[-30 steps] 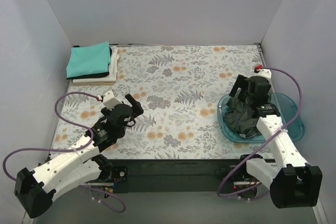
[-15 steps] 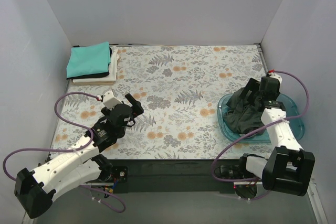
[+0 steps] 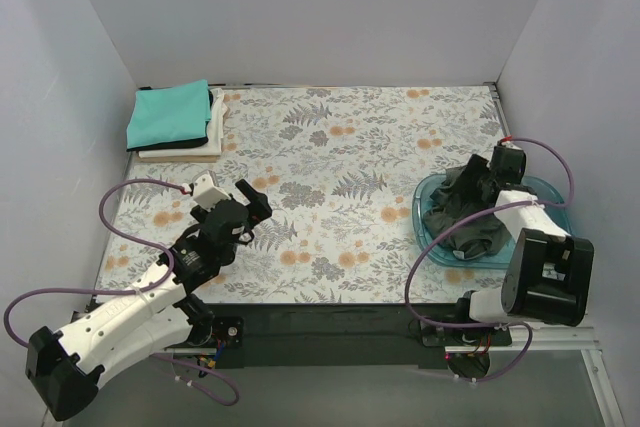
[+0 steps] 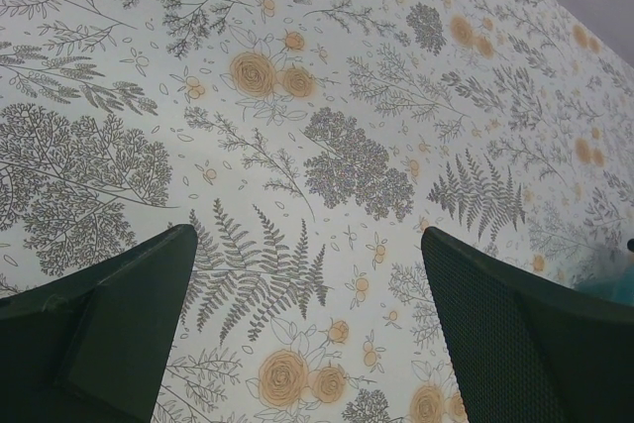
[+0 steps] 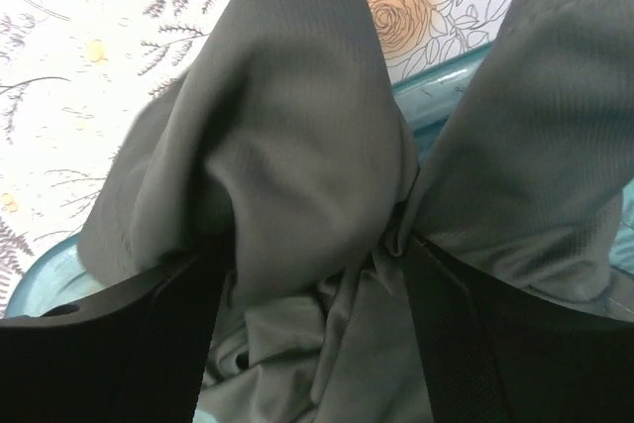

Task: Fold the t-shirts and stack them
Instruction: Grab the tshirt from the pile, then move the tshirt to the center of the board

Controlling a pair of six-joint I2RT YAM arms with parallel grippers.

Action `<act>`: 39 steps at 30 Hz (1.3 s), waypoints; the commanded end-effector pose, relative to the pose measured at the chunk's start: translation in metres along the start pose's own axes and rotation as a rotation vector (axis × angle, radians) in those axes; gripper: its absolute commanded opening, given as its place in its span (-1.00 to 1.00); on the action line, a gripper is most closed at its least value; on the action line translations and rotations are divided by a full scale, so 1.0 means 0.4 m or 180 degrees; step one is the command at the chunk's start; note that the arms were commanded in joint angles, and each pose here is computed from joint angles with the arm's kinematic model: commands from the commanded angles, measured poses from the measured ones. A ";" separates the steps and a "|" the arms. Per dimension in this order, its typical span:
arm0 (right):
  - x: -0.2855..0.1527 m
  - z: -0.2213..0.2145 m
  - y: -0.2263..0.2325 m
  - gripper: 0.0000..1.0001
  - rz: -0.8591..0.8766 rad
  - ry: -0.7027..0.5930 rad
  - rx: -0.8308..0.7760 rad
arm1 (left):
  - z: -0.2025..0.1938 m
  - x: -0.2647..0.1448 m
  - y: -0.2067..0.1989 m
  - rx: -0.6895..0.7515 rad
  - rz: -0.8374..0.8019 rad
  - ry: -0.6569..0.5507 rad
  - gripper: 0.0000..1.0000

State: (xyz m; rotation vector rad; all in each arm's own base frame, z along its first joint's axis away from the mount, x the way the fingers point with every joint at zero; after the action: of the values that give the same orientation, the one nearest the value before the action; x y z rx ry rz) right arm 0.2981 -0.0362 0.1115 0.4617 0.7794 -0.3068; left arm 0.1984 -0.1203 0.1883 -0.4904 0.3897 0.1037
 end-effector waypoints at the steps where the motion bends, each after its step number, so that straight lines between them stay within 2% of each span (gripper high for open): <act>1: 0.031 0.014 0.008 0.44 0.0115 -0.0069 -0.0043 | -0.003 0.003 0.007 0.0023 0.0053 -0.0038 0.93; 2: 0.038 0.005 0.005 0.17 0.0117 -0.0047 -0.0047 | -0.004 0.003 0.006 0.0016 0.0052 -0.0032 0.93; 3: 0.046 -0.006 0.000 0.03 0.0103 -0.0001 -0.0045 | -0.006 0.006 0.006 0.0033 0.0063 -0.0022 0.93; 6: 0.052 -0.029 -0.010 -0.20 0.0077 0.0047 -0.0038 | -0.006 0.007 0.006 0.0056 0.0081 -0.0020 0.93; 7: 0.049 -0.030 -0.010 -0.37 0.0084 0.0045 -0.0038 | -0.005 0.008 0.007 0.0051 0.0091 -0.0031 0.93; 8: 0.044 -0.030 -0.010 -0.64 0.0091 0.0027 -0.0049 | -0.006 0.009 0.006 0.0052 0.0096 -0.0026 0.93; 10: 0.020 -0.015 -0.003 -0.96 0.0141 -0.0094 -0.0050 | -0.007 0.010 0.005 0.0067 0.0105 -0.0019 0.93; 16: -0.134 0.078 0.079 -0.97 0.0786 -0.0632 -0.0150 | -0.008 0.006 0.000 0.0047 0.0043 0.0018 0.94; 26: -0.491 0.262 0.253 -0.97 0.2040 -0.1604 -0.0739 | -0.003 0.001 -0.008 -0.0027 -0.0074 -0.0014 0.93; 31: -0.588 0.303 0.369 -0.97 0.2552 -0.1701 -0.1090 | -0.001 -0.002 -0.011 -0.0013 -0.0112 -0.0002 0.94; 32: -0.591 0.283 0.422 -0.97 0.2745 -0.1589 -0.1232 | -0.001 -0.003 -0.011 -0.0016 -0.0118 -0.0001 0.94; 34: -0.634 0.293 0.484 -0.97 0.2874 -0.1682 -0.1391 | -0.002 -0.005 -0.013 -0.0047 -0.0157 0.0004 0.93; 35: -0.632 0.265 0.540 -0.97 0.3031 -0.1564 -0.1532 | 0.000 -0.005 -0.014 -0.0046 -0.0169 -0.0001 0.94; 36: -0.674 0.281 0.571 -0.97 0.3162 -0.1669 -0.1586 | 0.003 -0.007 -0.015 -0.0041 -0.0178 -0.0009 0.94; 39: -0.684 0.249 0.661 -0.97 0.3416 -0.1521 -0.1716 | 0.006 -0.013 -0.012 -0.0068 -0.0181 -0.0011 0.94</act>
State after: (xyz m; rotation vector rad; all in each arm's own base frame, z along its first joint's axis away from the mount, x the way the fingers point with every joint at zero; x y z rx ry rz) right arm 0.2873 0.1415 0.4227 0.2642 0.1243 0.6894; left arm 0.1982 -0.1257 0.1935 -0.5207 0.3831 0.0585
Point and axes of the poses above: each gripper's point midway between its finger pads, its own x axis out along the fingers, its own y axis along the line the jaws close on, z = x × y, the point moved 6 cm from there along -x, back along the fingers, and after that the axes turned 4 degrees about x, right-handed, at the moved point
